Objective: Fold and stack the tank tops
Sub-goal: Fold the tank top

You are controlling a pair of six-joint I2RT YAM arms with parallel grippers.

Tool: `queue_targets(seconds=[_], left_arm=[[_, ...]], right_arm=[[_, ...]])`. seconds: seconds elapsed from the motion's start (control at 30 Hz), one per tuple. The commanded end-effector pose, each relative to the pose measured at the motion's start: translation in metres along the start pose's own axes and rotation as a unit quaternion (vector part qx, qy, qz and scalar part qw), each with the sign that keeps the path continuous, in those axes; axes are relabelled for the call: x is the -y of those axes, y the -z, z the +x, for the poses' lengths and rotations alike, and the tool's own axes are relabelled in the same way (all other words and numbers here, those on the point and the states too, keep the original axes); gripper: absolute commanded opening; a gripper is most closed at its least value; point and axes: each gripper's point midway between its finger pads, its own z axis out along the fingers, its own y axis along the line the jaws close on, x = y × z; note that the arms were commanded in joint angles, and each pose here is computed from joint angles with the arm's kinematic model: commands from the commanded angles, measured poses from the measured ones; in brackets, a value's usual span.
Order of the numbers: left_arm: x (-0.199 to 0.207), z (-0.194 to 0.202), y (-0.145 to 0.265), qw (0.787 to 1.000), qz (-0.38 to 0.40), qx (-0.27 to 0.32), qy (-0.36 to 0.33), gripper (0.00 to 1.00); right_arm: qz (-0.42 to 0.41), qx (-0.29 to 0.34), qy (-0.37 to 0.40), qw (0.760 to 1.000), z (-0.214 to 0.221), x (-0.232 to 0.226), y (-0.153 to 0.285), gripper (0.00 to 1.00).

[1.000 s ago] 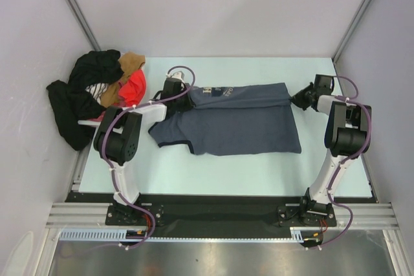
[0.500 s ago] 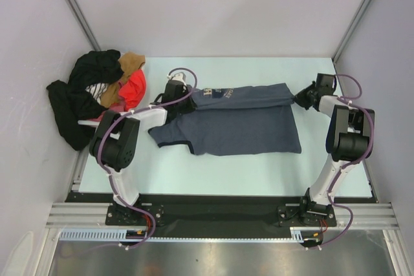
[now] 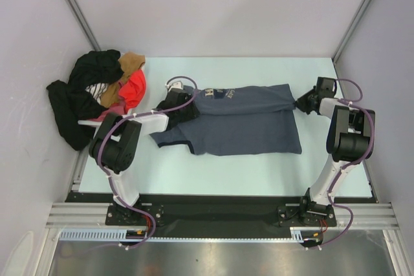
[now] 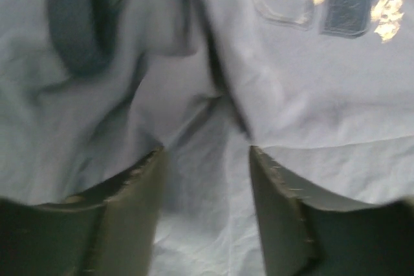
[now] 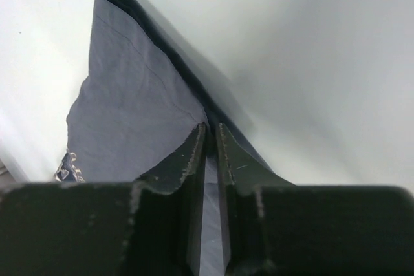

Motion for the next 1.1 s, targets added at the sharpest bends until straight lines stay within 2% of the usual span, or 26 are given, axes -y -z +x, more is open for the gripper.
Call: queue_targets(seconds=[0.0, 0.13, 0.23, 0.27, 0.37, 0.47, 0.53, 0.57, 0.63, 0.83, 0.87, 0.9, 1.0, 1.07], left_arm=[[-0.004, -0.014, 0.012, 0.999, -0.016, 0.033, 0.003, 0.63], [-0.009, -0.036, 0.026, 0.997, -0.047, 0.054, -0.015, 0.77], [-0.019, -0.056, 0.039, 0.996, -0.063, 0.067, -0.012, 0.82], [-0.022, -0.060, 0.042, 0.996, -0.064, 0.069, -0.009, 0.82], [-0.037, -0.073, 0.052, 0.994, -0.075, 0.076, 0.002, 0.84], [-0.052, -0.083, 0.060, 0.992, -0.093, 0.084, 0.008, 0.85], [-0.062, -0.087, 0.060, 0.991, -0.103, 0.083, 0.015, 0.84], [-0.065, -0.086, 0.057, 0.991, -0.107, 0.078, 0.016, 0.84], [-0.065, -0.094, 0.053, 0.991, -0.111, 0.079, 0.014, 0.82], [-0.079, -0.090, 0.026, 0.987, -0.154, 0.044, 0.006, 0.79], [-0.082, -0.088, 0.023, 0.986, -0.161, 0.039, 0.005, 0.77], [-0.088, -0.084, 0.016, 0.985, -0.170, 0.029, 0.005, 0.70], [-0.094, -0.082, 0.010, 0.984, -0.178, 0.019, 0.005, 0.59], [-0.097, -0.078, 0.010, 0.984, -0.179, 0.015, 0.007, 0.59]], right_arm=[[0.007, 0.021, 0.011, 1.000, -0.012, 0.002, 0.006, 0.17], [0.010, 0.038, 0.022, 0.999, -0.020, -0.002, 0.016, 0.33], [0.018, 0.048, 0.025, 0.998, -0.024, -0.001, 0.024, 0.52], [0.020, 0.050, 0.027, 0.998, -0.025, 0.000, 0.026, 0.62], [0.016, 0.060, 0.031, 0.998, -0.028, -0.003, 0.034, 0.73], [0.012, 0.072, 0.034, 0.997, -0.030, -0.006, 0.045, 0.74], [0.010, 0.070, 0.037, 0.997, -0.024, -0.007, 0.049, 0.72], [0.002, 0.074, 0.038, 0.996, -0.023, -0.012, 0.056, 0.67], [0.002, 0.070, 0.043, 0.997, -0.010, -0.011, 0.058, 0.63], [-0.005, 0.062, 0.039, 0.997, 0.008, -0.006, 0.069, 0.59], [-0.008, 0.058, 0.042, 0.997, 0.013, -0.007, 0.071, 0.59], [-0.013, 0.060, 0.045, 0.997, 0.016, -0.009, 0.075, 0.58], [-0.009, 0.050, 0.053, 0.997, 0.036, -0.003, 0.076, 0.54], [-0.005, 0.040, 0.049, 0.998, 0.047, 0.005, 0.077, 0.49]])
